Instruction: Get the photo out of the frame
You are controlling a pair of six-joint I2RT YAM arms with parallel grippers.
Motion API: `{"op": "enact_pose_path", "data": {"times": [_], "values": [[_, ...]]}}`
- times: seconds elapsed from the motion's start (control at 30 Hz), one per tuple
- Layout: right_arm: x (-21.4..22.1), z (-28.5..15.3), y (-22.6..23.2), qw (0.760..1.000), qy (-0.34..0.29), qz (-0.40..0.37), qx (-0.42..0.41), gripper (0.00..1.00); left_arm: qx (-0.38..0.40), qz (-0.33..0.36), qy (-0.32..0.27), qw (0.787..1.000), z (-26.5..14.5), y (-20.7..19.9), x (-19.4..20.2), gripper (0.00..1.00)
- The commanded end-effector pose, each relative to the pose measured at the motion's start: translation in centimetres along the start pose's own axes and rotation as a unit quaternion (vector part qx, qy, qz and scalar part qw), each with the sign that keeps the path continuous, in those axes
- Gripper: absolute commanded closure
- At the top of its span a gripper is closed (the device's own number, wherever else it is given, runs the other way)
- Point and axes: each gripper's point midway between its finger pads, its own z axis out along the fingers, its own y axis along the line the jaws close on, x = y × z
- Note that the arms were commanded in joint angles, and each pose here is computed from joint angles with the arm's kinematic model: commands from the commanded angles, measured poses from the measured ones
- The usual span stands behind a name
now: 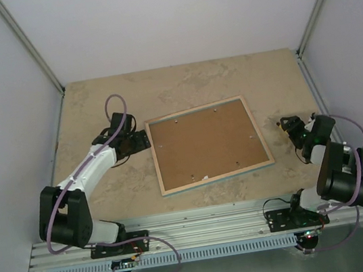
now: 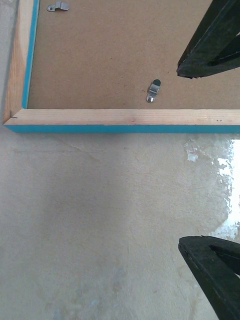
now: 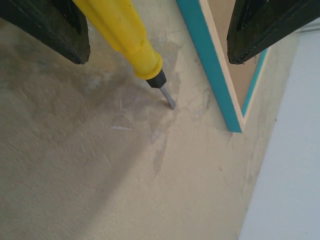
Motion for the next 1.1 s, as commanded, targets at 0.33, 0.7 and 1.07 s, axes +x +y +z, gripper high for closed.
{"op": "enact_pose_path", "data": {"times": [0.33,0.7,1.07], "values": [[0.3,-1.4,-2.8,0.993,0.019,-0.06,0.102,0.14,0.039,-0.011,0.071,0.997,1.2,-0.9,3.1,0.11],[0.9,-2.8,-4.9,0.979,0.046,-0.086,0.18,0.03,0.066,-0.03,0.106,0.992,1.4,-1.5,5.1,0.09],[1.5,-2.6,-5.5,0.953,0.095,-0.161,0.238,0.02,0.072,-0.03,0.114,0.99,1.7,-1.8,5.4,0.08]]}}
